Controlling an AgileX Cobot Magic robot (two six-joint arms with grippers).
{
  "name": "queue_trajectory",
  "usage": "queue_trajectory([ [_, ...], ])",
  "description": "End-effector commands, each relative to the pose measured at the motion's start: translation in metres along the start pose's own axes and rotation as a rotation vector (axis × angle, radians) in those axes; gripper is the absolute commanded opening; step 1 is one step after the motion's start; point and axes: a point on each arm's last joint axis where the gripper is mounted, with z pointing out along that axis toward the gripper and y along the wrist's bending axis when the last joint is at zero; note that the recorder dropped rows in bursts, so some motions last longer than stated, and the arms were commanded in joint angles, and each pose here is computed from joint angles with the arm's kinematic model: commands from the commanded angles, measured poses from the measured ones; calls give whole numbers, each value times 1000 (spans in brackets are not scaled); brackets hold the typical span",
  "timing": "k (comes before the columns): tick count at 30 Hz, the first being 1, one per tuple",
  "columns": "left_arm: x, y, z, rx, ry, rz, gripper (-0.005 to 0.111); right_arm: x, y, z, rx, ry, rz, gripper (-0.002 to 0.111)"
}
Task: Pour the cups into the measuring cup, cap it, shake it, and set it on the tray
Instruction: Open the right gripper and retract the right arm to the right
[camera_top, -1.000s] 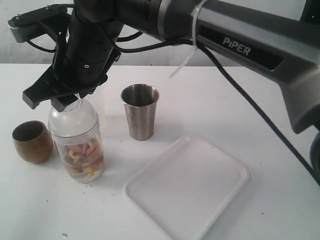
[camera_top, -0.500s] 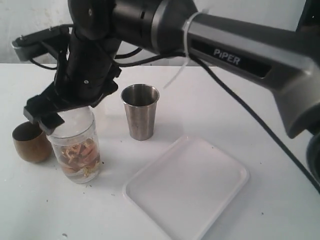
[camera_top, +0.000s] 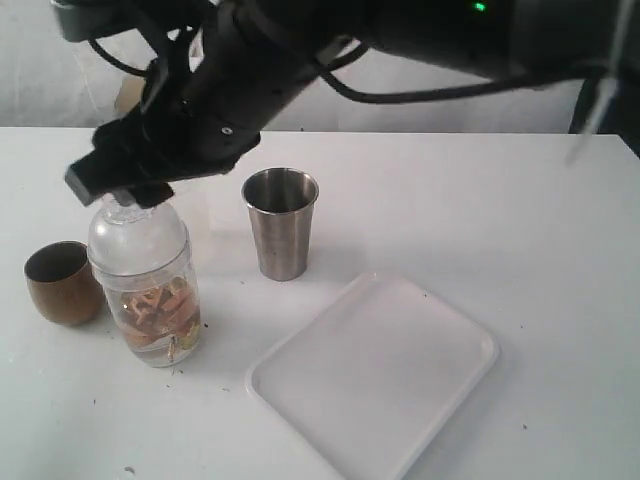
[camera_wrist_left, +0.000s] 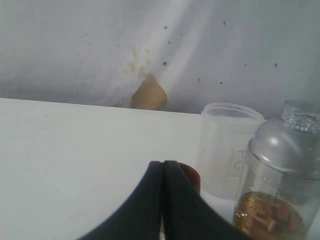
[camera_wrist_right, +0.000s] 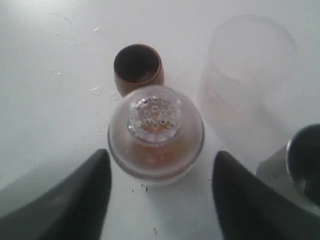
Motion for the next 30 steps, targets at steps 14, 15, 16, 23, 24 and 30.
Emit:
queue_trajectory([
  [14,-18,-10,-3,123,-204,-122,0,163,-56,-54,235,-555,244,0],
  [15,-18,-10,-3,131,-209,-167,0,174,-55,-58,244,-592,251,0],
  [16,-18,-10,-3,137,-206,-219,0,185,-54,-63,254,-626,258,0],
  [23,-21,-11,-4,160,-226,-294,0,253,-46,-88,311,-768,276,0],
  [24,-21,-11,-4,163,-226,-310,0,262,-44,-91,315,-781,272,0],
  [30,-19,-12,3,161,-179,-319,0,292,-37,-108,321,-849,263,0],
])
